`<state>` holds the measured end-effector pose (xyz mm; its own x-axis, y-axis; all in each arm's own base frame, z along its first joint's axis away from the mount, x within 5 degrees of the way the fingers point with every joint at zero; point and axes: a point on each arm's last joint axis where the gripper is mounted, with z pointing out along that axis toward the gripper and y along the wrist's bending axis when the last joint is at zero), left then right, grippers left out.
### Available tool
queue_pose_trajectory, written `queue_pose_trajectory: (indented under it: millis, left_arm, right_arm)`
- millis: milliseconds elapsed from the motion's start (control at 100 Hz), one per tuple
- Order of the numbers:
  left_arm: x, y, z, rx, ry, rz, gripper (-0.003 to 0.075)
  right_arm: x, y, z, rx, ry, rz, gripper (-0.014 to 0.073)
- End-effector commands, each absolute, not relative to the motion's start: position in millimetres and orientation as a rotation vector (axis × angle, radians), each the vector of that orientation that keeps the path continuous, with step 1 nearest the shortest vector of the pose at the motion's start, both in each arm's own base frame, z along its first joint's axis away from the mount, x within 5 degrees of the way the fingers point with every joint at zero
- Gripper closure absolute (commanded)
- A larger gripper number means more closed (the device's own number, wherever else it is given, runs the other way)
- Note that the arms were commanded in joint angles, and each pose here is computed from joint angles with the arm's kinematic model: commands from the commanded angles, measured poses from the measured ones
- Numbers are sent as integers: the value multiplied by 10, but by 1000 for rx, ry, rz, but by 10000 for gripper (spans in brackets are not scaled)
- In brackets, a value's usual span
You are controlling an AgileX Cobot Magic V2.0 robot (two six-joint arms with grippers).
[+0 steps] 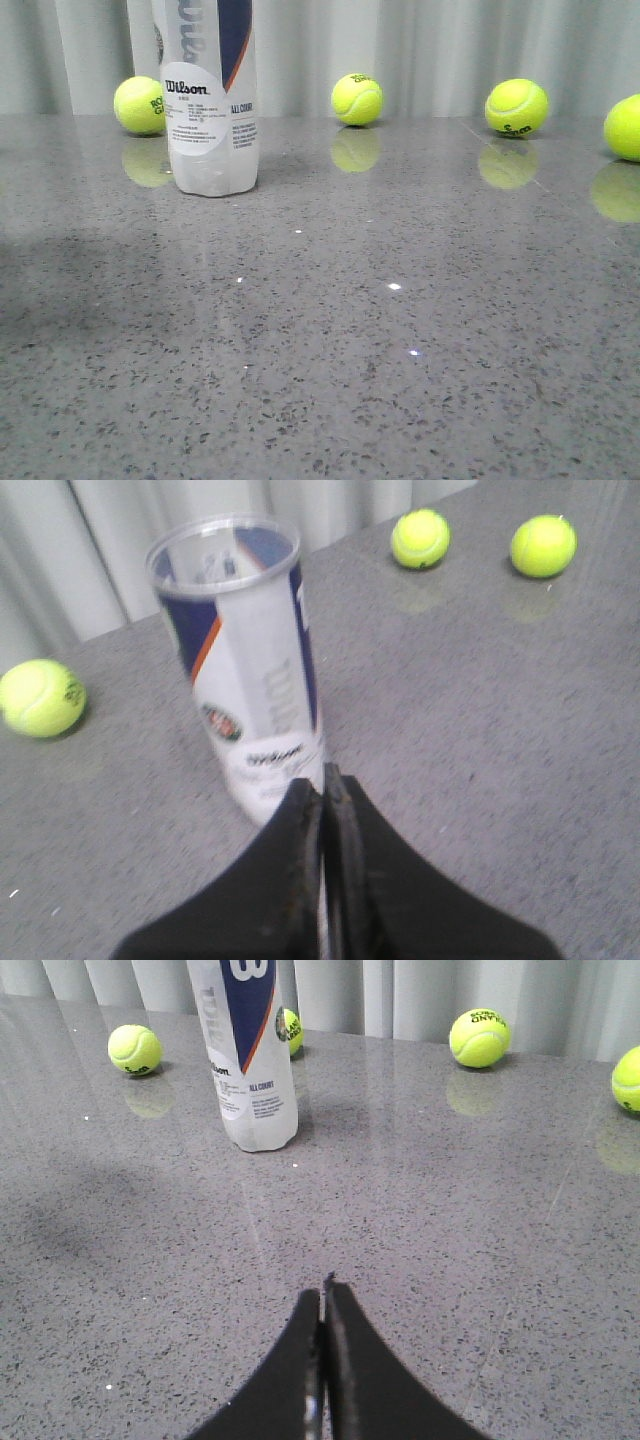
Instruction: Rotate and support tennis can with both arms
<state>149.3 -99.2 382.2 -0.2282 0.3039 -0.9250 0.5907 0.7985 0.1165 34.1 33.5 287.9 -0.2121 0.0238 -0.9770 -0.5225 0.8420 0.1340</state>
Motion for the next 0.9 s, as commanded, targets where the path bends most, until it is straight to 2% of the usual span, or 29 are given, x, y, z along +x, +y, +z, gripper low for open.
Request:
queue_pose_trajectory:
  millis: [0,270,670,780,890]
  left_arm:
    - [1431,-846,3925,615,1729,-263,739]
    - [1325,-417,3752,409,1768,-105,739]
    - [1309,-166,3754,253,1769,29,739]
    - [1341,-173,3706,248,1721,27,739]
    - [1274,-167,3685,234,1567,30,739]
  right_arm:
    - [354,319,3007,-347,1648,521,655]
    - [354,318,3008,-347,1648,521,655]
    - [354,318,3008,-347,1648,521,655]
    - [354,318,3008,-347,1648,521,655]
    - [354,318,3008,-347,1648,521,655]
